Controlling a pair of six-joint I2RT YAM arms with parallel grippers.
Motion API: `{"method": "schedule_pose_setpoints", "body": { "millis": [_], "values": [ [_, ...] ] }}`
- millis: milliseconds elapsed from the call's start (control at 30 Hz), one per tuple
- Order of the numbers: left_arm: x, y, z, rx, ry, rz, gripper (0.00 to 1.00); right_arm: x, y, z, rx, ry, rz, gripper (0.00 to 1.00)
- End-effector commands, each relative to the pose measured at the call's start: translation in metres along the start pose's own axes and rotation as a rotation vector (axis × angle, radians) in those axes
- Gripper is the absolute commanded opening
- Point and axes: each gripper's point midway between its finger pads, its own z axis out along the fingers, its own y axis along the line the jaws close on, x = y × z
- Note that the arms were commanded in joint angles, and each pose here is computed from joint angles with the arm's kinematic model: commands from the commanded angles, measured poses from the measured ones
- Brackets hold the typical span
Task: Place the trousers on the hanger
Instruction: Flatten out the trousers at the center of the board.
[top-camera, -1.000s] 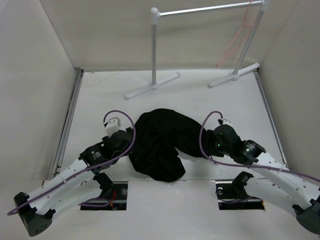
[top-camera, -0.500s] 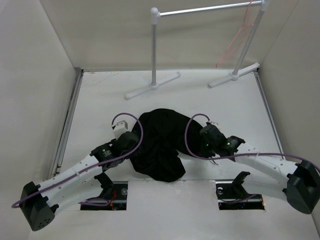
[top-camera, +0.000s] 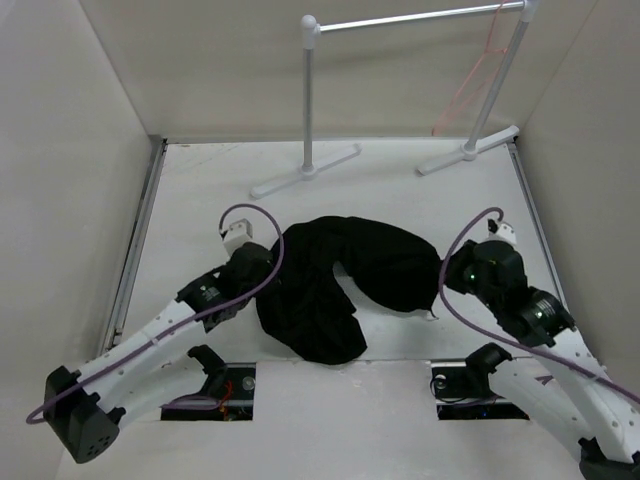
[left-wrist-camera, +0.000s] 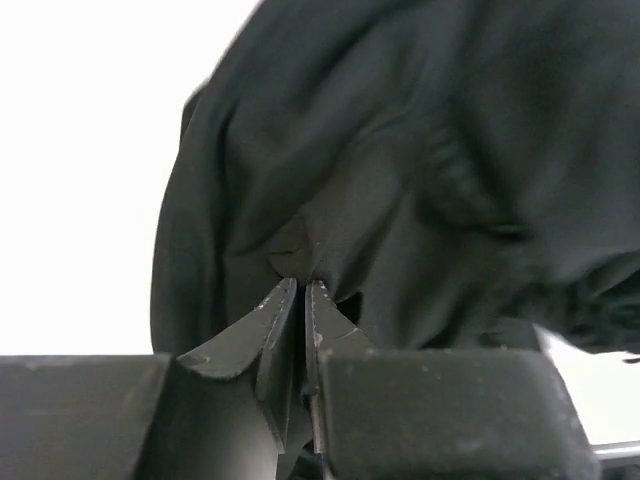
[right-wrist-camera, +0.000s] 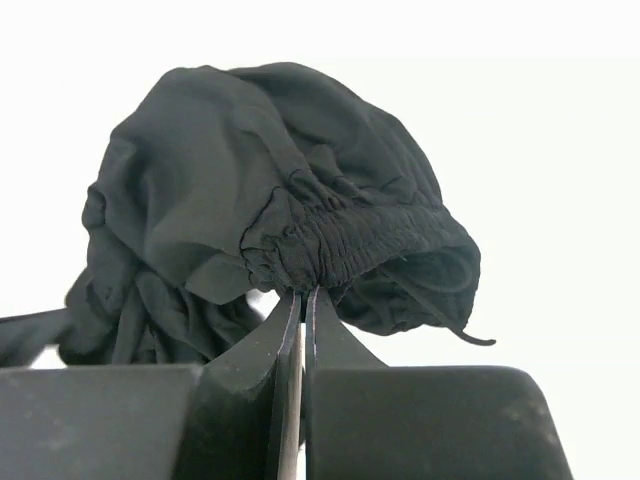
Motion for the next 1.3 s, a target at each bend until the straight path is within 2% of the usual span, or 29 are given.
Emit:
{"method": "schedule_pose_setpoints", "body": {
  "millis": [0, 233, 367, 433, 533, 633, 667, 733, 833, 900, 1033, 1100, 1267],
  "values": [
    [-0.085, -0.036, -0.051, 0.114, -0.214, -0.007, 0.05, -0.023, -0.010, -0.032, 0.021, -0.071, -0.009, 0.01],
    [-0.228, -0.020, -0.172, 0.041, -0.602, -0.078, 0.05, -0.114, 0.019, -0.129, -0.085, -0.370, -0.021, 0.01],
    [-0.252, -0.002, -0.206, -0.006, -0.691, -0.117, 0.05, -0.149, 0.039, -0.179, -0.155, -0.485, -0.021, 0.01],
    [-0.268, 0.006, -0.238, -0.020, -0.776, -0.137, 0.06, -0.157, 0.044, -0.199, -0.186, -0.521, -0.004, 0.01],
    [-0.301, -0.001, -0.291, 0.005, -0.911, -0.109, 0.07, -0.168, 0.051, -0.228, -0.238, -0.586, 0.011, 0.01],
    [-0.316, -0.011, -0.312, 0.033, -0.951, -0.096, 0.08, -0.168, 0.060, -0.245, -0.314, -0.598, 0.016, 0.02],
    [-0.312, -0.012, -0.300, 0.030, -0.924, -0.083, 0.10, -0.159, 0.062, -0.237, -0.330, -0.557, 0.010, 0.03],
    [-0.279, -0.016, -0.240, 0.034, -0.753, -0.026, 0.17, -0.136, 0.052, -0.205, -0.287, -0.460, 0.014, 0.02],
    [-0.190, 0.000, -0.144, -0.009, -0.439, -0.051, 0.32, -0.106, 0.017, -0.154, -0.151, -0.392, 0.014, 0.01],
    [-0.145, 0.029, -0.108, -0.094, -0.345, -0.098, 0.46, -0.098, -0.008, -0.130, -0.039, -0.391, 0.004, 0.01],
    [-0.109, 0.082, -0.088, -0.263, -0.300, -0.249, 0.64, -0.083, -0.034, -0.097, 0.080, -0.342, 0.006, 0.00],
    [-0.097, 0.104, -0.083, -0.340, -0.275, -0.308, 0.67, -0.083, -0.035, -0.092, 0.085, -0.338, 0.013, 0.00],
    [-0.046, 0.150, -0.068, -0.454, -0.189, -0.629, 0.65, -0.083, -0.029, -0.082, 0.061, -0.314, 0.015, 0.00]
  ]
}}
